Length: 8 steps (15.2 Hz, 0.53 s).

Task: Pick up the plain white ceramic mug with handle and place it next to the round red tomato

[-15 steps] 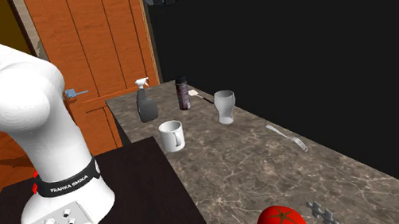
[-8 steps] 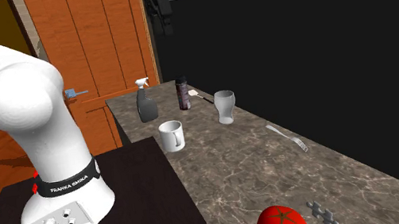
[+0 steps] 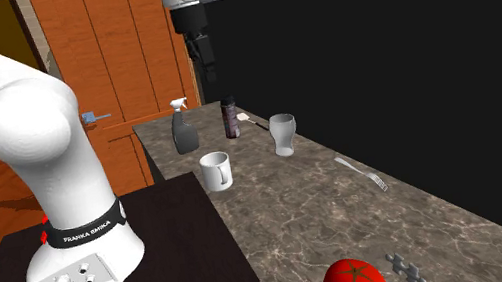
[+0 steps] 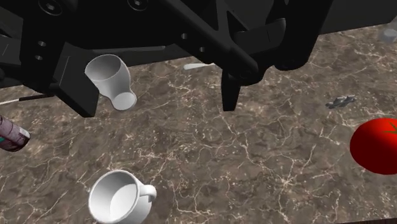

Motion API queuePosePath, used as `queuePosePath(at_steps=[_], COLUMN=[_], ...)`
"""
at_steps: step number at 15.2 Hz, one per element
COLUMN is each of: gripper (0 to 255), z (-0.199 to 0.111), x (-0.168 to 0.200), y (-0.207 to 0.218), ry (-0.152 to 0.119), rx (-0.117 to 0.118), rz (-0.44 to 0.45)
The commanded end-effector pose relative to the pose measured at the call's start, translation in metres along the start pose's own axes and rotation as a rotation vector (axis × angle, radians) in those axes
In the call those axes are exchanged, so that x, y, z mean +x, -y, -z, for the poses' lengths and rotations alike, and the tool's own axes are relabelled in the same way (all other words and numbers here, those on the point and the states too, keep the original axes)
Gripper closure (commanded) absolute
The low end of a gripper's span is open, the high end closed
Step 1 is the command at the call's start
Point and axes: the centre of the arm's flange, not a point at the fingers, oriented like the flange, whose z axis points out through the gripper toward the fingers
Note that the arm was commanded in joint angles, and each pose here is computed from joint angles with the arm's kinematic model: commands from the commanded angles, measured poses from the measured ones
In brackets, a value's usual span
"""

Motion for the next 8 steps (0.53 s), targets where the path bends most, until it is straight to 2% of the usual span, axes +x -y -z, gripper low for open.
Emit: queuePosePath(at_steps=[1, 8], gripper=[0, 0], z=[-0.022, -0.099], x=[-0.003, -0.010], y=[0.017, 0.071], ry=[-0.003, -0.005], rx=[-0.003, -0.015], rz=[-0.004, -0.015])
